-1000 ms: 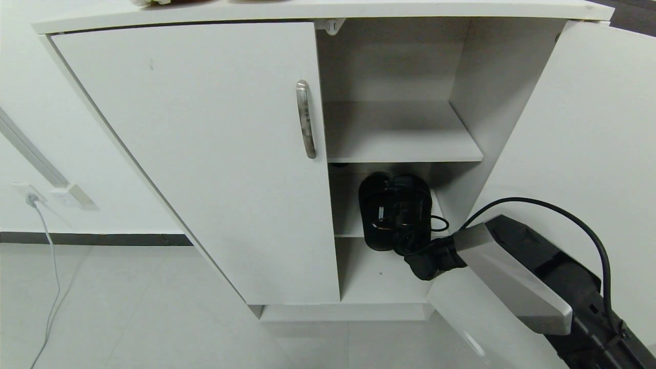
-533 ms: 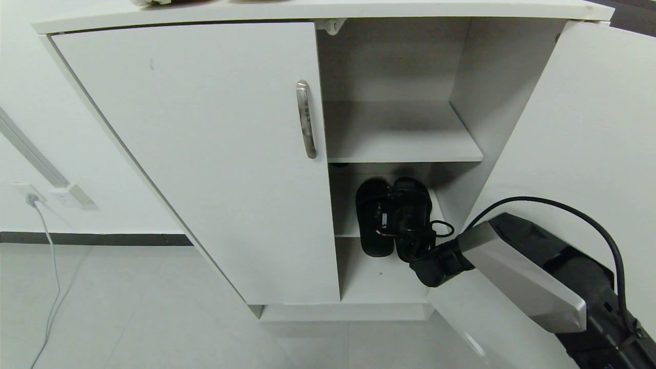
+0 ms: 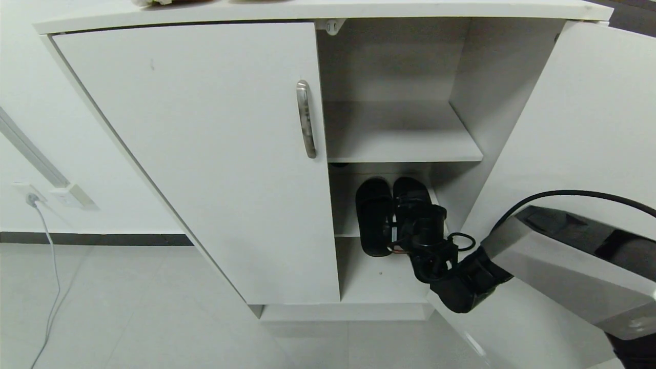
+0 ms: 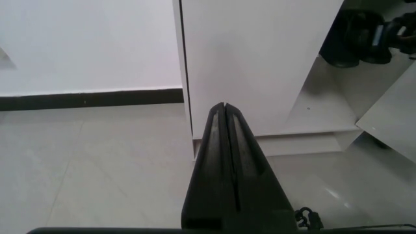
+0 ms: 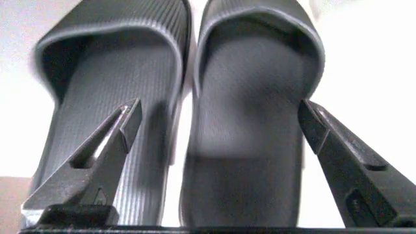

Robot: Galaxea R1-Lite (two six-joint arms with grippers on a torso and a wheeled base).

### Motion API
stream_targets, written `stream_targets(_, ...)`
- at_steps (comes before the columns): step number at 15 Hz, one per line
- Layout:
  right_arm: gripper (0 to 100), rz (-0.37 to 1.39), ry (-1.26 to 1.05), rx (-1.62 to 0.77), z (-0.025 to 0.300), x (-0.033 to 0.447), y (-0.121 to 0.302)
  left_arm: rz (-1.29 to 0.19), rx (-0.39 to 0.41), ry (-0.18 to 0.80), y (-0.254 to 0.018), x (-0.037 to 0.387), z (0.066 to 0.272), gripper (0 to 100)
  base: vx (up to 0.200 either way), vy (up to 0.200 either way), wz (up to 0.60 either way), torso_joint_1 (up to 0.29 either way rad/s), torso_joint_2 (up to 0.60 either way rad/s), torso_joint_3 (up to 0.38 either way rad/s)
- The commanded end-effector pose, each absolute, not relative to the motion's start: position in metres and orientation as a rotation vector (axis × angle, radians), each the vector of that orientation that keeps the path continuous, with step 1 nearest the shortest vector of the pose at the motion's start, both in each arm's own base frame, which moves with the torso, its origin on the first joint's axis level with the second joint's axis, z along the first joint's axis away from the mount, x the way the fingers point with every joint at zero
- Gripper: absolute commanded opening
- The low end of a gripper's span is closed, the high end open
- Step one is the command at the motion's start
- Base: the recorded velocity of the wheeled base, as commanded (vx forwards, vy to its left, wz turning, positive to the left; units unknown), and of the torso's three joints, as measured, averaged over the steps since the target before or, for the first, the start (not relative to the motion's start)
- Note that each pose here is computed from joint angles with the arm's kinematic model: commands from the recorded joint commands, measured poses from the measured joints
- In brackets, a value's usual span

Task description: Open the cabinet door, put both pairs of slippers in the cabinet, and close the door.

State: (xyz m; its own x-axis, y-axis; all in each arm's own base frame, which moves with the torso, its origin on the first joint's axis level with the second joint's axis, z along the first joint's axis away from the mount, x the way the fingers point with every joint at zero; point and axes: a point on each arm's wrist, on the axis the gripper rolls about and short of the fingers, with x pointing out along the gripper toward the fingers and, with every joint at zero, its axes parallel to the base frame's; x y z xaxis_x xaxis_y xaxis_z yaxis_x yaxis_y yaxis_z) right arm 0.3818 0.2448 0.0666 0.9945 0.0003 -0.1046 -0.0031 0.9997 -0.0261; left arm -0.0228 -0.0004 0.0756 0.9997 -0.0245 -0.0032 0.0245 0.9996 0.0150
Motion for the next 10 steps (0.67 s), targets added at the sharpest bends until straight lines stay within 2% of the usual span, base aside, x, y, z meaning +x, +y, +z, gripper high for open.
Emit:
stream_targets(1, 100, 0.027, 0.098, -0.02, 0.086, 0.347, 0.234, -0.025, 0.015, 0.006, 0.0, -0.023, 0.075, 0, 0.0, 0.0, 0.0, 0.0, 0.0, 0.0)
stream_targets(5, 100, 0.089, 0.119, -0.038, 0.079, 0.299, 0.23, -0.025, 0.015, 0.006, 0.0, -0.023, 0.075, 0, 0.0, 0.0, 0.0, 0.0, 0.0, 0.0)
stream_targets(10, 100, 0.124, 0.119, -0.043, 0.071, 0.286, 0.237, -0.026, 0.015, 0.006, 0.0, -0.023, 0.075, 0, 0.0, 0.0, 0.0, 0.0, 0.0, 0.0)
